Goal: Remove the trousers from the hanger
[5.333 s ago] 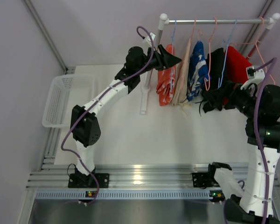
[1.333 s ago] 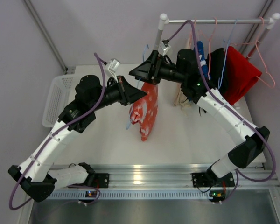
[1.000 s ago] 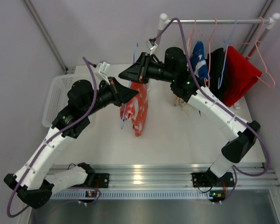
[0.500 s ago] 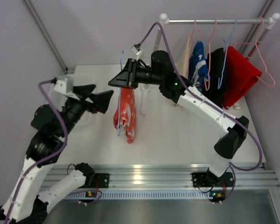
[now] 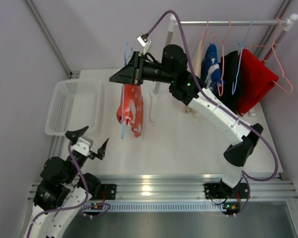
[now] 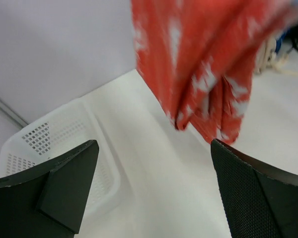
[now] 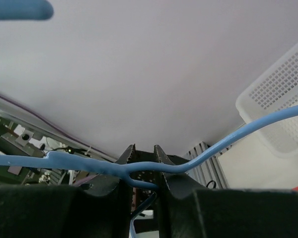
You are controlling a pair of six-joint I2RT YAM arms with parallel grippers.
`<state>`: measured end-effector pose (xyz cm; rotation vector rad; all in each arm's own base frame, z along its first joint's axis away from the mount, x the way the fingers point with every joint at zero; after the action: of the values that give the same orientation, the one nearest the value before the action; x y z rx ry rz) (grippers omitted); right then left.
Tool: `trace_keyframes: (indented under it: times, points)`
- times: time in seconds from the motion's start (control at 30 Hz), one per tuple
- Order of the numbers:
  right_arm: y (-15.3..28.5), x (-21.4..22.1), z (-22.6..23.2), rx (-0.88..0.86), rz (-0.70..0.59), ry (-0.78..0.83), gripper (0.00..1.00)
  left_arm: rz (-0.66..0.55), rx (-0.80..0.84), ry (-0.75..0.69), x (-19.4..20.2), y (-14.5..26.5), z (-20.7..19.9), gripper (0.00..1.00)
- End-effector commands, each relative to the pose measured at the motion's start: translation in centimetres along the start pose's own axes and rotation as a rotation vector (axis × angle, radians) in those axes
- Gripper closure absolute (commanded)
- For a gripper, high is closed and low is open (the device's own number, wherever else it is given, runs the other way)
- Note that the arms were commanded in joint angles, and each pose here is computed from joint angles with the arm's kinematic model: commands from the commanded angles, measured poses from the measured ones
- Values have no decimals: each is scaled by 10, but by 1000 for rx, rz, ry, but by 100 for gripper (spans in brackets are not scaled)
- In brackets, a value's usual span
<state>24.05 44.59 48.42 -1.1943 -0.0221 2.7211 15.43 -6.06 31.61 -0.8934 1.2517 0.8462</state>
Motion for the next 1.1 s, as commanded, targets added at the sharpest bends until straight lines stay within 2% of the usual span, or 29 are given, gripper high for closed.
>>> trace_keyframes:
  times: [0.0,0.07,0.2,0.23,0.3,0.33,0.4,0.57,0.77,0.97,1.07]
  points:
    - [11,-44,83,-208,-162,197,100,4,157,-186,23,2,-20,1]
    - [10,-48,88,-219,-171,207,100,24,186,-190,36,-6,-26,1]
    - [6,-48,93,-235,-174,207,100,-37,196,-173,35,-26,-32,1]
    - [5,-48,94,-240,-173,205,100,-96,171,-158,23,-33,-30,1]
    - [4,-48,95,-243,-172,202,100,-82,142,-138,33,-47,-28,1]
    - [4,-47,97,-250,-172,201,100,-128,105,-122,23,-53,-23,1]
    - [4,-47,99,-252,-171,197,100,-124,86,-111,29,-63,-22,1]
    - [5,-47,101,-261,-170,194,100,-202,1,-77,14,-80,-10,2]
    - [7,-45,109,-284,-162,186,100,-191,-58,2,15,-101,-4,5]
    - [13,-47,118,-304,-169,194,100,-204,-25,53,13,-112,-12,4]
    - [15,-48,122,-314,-168,197,100,-213,-63,65,9,-117,-6,6]
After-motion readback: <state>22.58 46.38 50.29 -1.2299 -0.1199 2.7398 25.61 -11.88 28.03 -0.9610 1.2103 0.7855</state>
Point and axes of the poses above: each gripper's point midway between its finger pads, its own y axis back along the fingers, its own z axis along the line the jaws close on, x = y × z, the point moved 1 cm from there along y, back along the fingers, and after that the axes turned 8 degrees about y, right-handed, at the moved point
